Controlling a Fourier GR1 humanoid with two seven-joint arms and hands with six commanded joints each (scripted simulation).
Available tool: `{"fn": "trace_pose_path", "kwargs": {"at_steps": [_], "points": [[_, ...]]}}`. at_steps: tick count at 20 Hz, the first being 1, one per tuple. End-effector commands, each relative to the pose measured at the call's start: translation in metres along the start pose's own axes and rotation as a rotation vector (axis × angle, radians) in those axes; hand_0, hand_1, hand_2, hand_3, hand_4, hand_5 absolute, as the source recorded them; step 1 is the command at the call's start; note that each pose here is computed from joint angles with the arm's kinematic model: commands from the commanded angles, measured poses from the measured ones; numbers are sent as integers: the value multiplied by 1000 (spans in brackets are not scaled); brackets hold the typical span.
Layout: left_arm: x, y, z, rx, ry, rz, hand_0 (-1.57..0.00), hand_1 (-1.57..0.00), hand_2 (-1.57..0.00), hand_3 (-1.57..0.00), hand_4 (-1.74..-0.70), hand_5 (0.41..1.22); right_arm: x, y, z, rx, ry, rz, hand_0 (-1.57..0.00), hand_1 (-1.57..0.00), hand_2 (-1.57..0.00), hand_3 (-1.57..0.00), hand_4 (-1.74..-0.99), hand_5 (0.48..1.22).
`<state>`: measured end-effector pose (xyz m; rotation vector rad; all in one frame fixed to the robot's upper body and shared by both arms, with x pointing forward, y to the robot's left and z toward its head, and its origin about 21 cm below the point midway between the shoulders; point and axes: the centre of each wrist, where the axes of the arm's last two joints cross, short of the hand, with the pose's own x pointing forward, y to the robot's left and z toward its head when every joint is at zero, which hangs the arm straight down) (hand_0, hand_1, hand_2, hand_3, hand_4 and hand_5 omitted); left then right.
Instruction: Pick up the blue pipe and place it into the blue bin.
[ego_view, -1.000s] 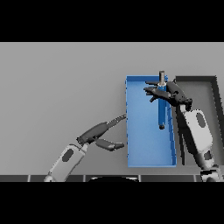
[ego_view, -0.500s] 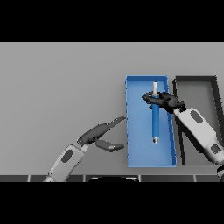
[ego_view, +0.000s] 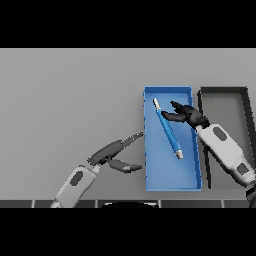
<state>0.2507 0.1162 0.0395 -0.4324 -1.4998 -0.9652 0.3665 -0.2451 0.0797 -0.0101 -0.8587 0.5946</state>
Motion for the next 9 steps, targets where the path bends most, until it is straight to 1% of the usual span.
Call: {"fn": "trace_pose_path", "kwargs": {"at_steps": [1,3,5,7,9], "points": [[0,2,-1,-5,-6,0,1,1,1,1,-915,462,-4,-4,1,3,-5,-4,-23,-20,-19,-15,-1119,695],[0,-2,0,-5,-6,0,1,1,1,1,-920,465,-3,-3,2,2,-4,0,-14,-12,-12,-9,-1127,680],[0,2,-2,-3,0,4,1,1,1,1,-920,464,-3,-1,1,11,0,4,-9,-8,-7,-6,-1129,672],[2,1,-6,-8,2,5,1,1,1,1,-920,467,-1,-1,0,9,-3,3,-9,-8,-7,-6,-1129,674],[1,3,-3,-7,-6,6,1,1,1,1,-920,468,-4,-4,-3,21,-9,-2,-9,-8,-7,-6,-1129,677]]}}
